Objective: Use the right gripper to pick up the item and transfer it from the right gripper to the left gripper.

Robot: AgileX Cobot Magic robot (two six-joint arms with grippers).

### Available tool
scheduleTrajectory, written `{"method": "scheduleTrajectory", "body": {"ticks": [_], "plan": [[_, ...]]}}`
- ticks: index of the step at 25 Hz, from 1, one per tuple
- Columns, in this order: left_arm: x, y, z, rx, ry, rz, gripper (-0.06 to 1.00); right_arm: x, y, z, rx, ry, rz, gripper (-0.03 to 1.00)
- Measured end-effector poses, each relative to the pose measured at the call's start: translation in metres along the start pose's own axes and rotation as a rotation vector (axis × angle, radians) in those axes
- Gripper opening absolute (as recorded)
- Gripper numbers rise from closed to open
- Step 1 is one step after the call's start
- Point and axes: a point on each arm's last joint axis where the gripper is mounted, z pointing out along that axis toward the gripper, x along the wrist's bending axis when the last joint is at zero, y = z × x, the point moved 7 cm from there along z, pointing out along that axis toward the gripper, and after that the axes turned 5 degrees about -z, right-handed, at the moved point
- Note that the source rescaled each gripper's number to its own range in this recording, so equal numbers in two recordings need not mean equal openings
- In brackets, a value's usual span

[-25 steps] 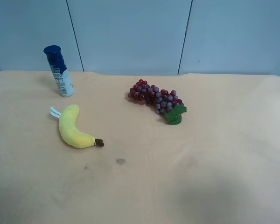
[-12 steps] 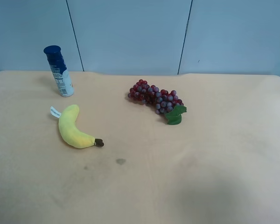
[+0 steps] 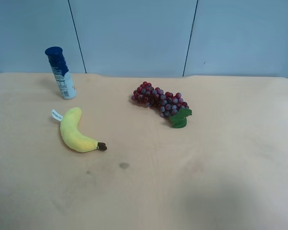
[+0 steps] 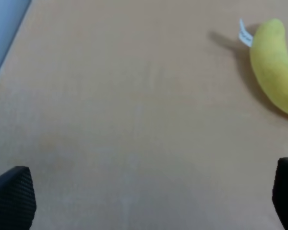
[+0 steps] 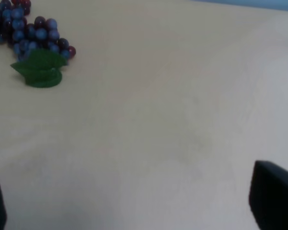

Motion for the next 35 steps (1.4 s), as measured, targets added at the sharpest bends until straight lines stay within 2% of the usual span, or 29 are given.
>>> {"method": "scheduleTrajectory", "body": {"ticks": [7, 14, 35], "plan": [[0.001, -0.019, -0.008, -0.102, -0.008, -0.003, 1.00, 0.000, 0.000, 0.000, 0.000, 0.000, 0.000, 1.00], [-0.004, -0.018, -0.005, -0.119, -0.094, 0.031, 1.00, 0.000, 0.000, 0.000, 0.000, 0.000, 0.000, 1.00], [-0.002, -0.017, -0.001, -0.134, -0.083, 0.037, 1.00, 0.000, 0.000, 0.000, 0.000, 0.000, 0.000, 1.00]]}}
